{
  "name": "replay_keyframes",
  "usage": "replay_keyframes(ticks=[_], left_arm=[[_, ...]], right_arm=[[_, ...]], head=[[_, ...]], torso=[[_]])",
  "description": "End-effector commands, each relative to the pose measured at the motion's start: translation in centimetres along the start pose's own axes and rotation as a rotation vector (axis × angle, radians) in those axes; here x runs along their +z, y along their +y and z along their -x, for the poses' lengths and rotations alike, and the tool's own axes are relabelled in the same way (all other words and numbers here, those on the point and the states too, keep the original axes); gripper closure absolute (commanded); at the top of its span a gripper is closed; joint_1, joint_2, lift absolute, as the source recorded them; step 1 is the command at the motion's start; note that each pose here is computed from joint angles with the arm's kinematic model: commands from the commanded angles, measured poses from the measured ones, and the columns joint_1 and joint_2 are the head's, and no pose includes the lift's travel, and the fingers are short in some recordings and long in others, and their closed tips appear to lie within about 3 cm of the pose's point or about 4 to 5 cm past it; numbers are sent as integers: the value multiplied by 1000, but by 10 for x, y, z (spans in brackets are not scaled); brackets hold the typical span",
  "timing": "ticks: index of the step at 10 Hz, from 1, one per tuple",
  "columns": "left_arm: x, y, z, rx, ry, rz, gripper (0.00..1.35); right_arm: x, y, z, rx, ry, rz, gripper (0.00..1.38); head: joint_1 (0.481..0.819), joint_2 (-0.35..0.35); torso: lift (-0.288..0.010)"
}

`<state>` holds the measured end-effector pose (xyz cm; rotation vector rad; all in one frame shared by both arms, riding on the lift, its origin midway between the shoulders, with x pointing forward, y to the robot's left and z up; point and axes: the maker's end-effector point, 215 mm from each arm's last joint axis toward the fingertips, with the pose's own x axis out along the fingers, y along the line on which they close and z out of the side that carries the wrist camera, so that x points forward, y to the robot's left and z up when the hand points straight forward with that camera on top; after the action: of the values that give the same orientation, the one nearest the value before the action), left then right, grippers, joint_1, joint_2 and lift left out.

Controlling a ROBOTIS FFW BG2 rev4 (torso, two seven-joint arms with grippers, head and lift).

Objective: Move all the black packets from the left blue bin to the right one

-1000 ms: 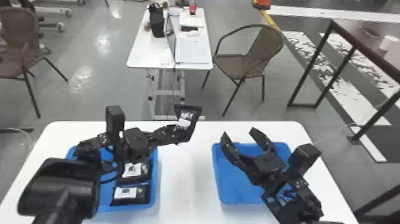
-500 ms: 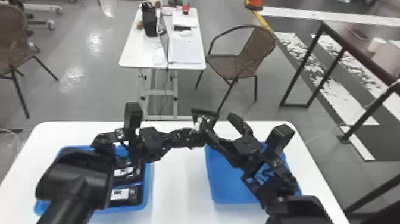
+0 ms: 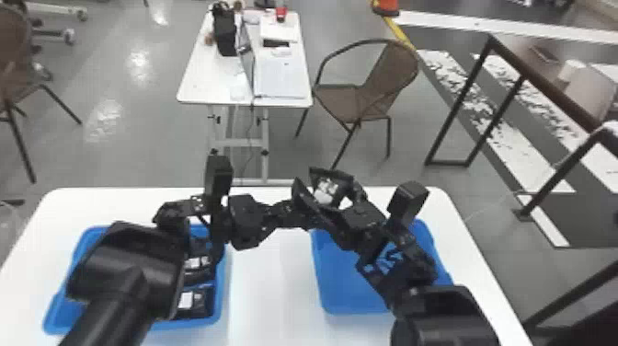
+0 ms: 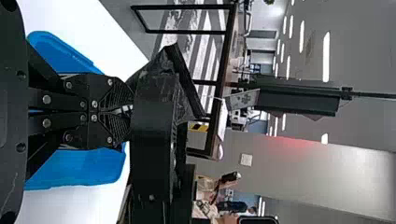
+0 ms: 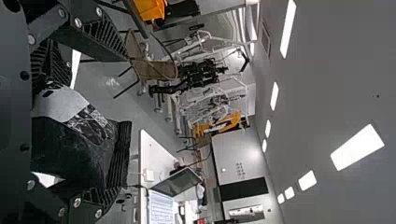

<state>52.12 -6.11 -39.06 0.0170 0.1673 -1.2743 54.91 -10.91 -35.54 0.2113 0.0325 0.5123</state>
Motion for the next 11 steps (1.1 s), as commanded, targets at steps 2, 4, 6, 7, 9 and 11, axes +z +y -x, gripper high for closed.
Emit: replay_keyframes(ticks=[2, 4, 6, 7, 9, 11], left_arm=[[-1, -1, 0, -1, -2, 5, 1188], [-3, 4, 5, 19, -7, 13, 1168], [-4, 12, 10, 63, -33, 39, 970], [-10, 19, 19, 108, -43, 76, 630], [-21, 40, 59, 250, -75, 117, 185], [-11, 66, 127, 456, -136, 104, 98]], right_arm=[[-7, -2, -2, -2, 19, -26, 1059], [-15, 0, 3, -4, 30, -41, 1227], [-16, 0, 5, -6, 24, -64, 1227], [-12, -15, 9, -33, 13, -78, 1227], [-4, -53, 26, -104, -9, -92, 1227], [-22, -92, 48, -181, 11, -125, 1225]], head=[[695, -174], [695, -172], [695, -165], [695, -162], [695, -160], [695, -149]], torso=[[0], [0], [0], [0], [0], [0]])
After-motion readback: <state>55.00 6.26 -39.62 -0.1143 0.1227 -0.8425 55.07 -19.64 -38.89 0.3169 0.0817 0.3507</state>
